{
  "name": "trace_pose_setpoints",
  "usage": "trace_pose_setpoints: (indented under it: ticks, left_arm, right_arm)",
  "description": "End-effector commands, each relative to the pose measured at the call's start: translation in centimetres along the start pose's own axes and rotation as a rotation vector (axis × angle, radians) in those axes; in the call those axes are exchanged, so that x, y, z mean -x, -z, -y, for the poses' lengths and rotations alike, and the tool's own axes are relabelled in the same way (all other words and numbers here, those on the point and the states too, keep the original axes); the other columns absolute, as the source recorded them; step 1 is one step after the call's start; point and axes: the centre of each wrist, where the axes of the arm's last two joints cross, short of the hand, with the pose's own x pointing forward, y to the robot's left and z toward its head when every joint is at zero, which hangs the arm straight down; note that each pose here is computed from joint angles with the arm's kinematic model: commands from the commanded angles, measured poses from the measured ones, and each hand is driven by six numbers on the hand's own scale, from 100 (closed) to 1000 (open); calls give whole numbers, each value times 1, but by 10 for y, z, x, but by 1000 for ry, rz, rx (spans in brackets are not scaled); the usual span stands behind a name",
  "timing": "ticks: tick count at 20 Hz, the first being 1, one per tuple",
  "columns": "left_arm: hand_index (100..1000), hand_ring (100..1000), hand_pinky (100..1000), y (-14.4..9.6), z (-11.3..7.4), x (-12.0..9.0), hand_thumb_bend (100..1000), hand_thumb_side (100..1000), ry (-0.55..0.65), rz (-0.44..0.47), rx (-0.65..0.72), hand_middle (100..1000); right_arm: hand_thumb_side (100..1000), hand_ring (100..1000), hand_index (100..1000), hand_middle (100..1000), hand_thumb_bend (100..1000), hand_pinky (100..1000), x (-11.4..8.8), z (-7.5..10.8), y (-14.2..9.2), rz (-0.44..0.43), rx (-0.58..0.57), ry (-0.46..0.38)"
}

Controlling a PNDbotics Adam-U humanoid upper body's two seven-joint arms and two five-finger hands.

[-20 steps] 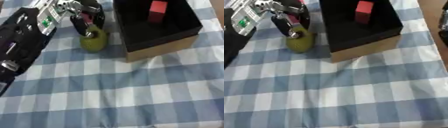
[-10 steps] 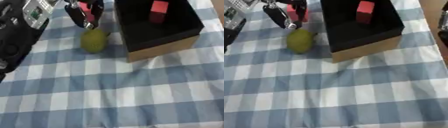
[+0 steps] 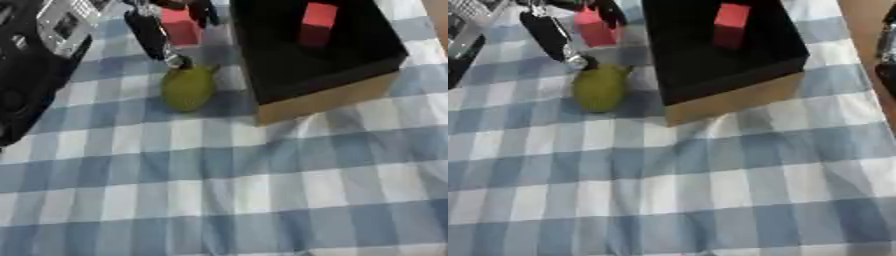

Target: Pick up objects on the table and place them in the box.

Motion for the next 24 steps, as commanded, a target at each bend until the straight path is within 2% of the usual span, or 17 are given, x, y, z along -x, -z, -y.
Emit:
trace_pose_setpoints:
  ticks: [1,4,10,11,12,17,19,21,22,23,24]
  left_arm:
    - [924,856,869,-9,-4,11,687,315,99,-9,68,769]
    - [927,855,865,-5,0,13,699,333,107,-13,88,768]
    - [933,851,857,13,16,12,658,338,66,15,132,769]
    - [932,849,855,16,18,12,675,414,58,20,136,768]
    - [930,847,854,19,19,11,637,340,47,30,137,766]
    - [885,829,844,32,26,5,576,343,4,79,146,735]
    - [766,804,825,33,27,5,522,323,5,83,149,700]
    - [712,786,810,31,25,5,461,287,4,72,144,676]
    - [638,755,787,29,24,6,350,232,-2,62,137,638]
    - [630,753,785,26,22,7,337,227,-10,53,127,635]
    - [558,721,753,23,19,7,214,158,-17,41,115,606]
  right_arm:
    - [470,1000,855,456,100,889,-3,5,7,25,0,-7]
    - [470,1000,854,456,100,889,-3,5,7,26,1,-5]
    - [470,1000,854,454,100,889,-4,4,7,25,4,5]
    - [470,1000,854,454,100,889,-4,3,7,26,4,7]
    - [470,1000,854,454,100,889,-4,3,7,25,4,9]
    - [470,1000,854,453,100,889,-4,2,8,21,5,15]
    - [470,1000,854,453,100,889,-4,2,8,20,5,16]
    - [470,1000,854,452,100,889,-4,2,7,17,5,17]
    - [470,1000,854,452,100,889,-4,2,7,16,4,16]
    - [470,1000,854,452,100,889,-4,2,7,16,4,16]
    - [470,1000,855,452,100,889,-4,2,7,14,3,15]
